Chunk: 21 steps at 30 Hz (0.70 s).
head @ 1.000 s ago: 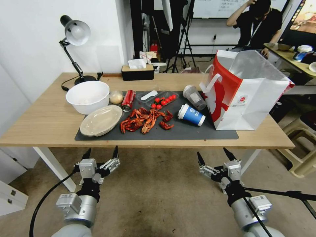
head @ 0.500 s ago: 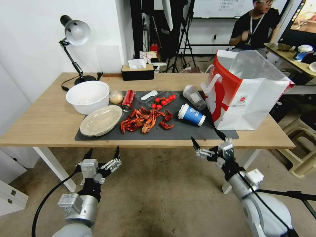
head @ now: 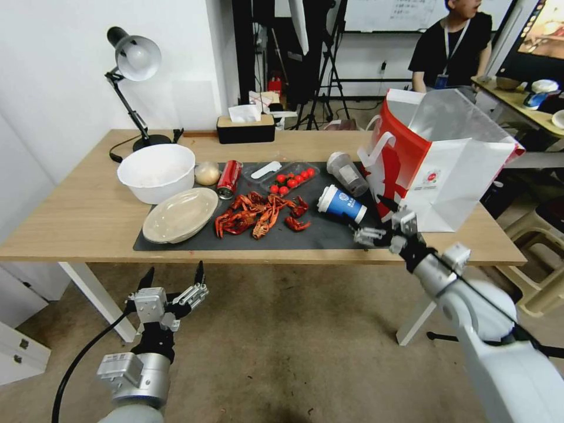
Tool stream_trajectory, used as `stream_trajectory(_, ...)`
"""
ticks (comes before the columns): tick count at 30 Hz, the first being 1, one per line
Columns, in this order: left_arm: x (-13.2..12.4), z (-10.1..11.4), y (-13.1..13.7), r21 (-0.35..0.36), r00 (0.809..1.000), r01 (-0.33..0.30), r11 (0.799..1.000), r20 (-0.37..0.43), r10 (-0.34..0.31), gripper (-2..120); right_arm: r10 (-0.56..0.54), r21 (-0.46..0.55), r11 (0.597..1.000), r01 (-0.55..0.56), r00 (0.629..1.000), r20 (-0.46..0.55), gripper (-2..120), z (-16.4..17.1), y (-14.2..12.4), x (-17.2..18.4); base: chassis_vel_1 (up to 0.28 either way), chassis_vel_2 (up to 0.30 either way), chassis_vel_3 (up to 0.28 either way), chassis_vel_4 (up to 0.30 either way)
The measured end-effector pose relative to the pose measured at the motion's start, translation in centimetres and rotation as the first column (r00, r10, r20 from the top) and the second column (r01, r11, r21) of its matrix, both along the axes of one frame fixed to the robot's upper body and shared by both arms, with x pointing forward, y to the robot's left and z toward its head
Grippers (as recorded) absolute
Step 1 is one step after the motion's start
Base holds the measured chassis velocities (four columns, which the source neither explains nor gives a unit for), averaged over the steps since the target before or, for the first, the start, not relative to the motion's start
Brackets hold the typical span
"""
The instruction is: Pick up the trash from the table and place it into the takeout bag.
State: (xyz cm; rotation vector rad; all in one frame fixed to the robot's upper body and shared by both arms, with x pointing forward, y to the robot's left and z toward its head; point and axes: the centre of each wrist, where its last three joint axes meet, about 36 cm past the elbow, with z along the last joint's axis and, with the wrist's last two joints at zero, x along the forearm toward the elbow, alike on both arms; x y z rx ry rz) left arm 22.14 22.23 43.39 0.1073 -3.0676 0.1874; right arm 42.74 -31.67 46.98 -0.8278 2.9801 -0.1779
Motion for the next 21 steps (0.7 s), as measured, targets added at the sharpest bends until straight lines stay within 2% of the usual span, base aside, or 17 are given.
stream_trajectory(6, -0.1, -0.4, -0.1, -0.002, 1.000, -0.009, 1.000, -0.004, 0.009, 100, 0.020, -0.017, 1.000, -0.021, 0.999, -0.041, 100, 0.2, 0.6, 2.5, 0.000, 0.000, 0.000, 0.000)
stream_trajectory(12, -0.2, -0.4, 0.0, 0.001, 1.000, -0.025, 1.000, -0.003, 0.025, 100, 0.042, -0.067, 0.996, -0.051, 0.991, -0.131, 100, -0.5, 2.2, 5.1, 0.000, 0.000, 0.000, 0.000)
stream_trajectory(21, -0.4, -0.5, -0.1, 0.005, 0.999, -0.035, 0.999, -0.001, 0.035, 100, 0.051, -0.118, 0.991, -0.069, 0.988, -0.148, 100, -0.7, 3.3, 7.0, 0.000, 0.000, 0.000, 0.000)
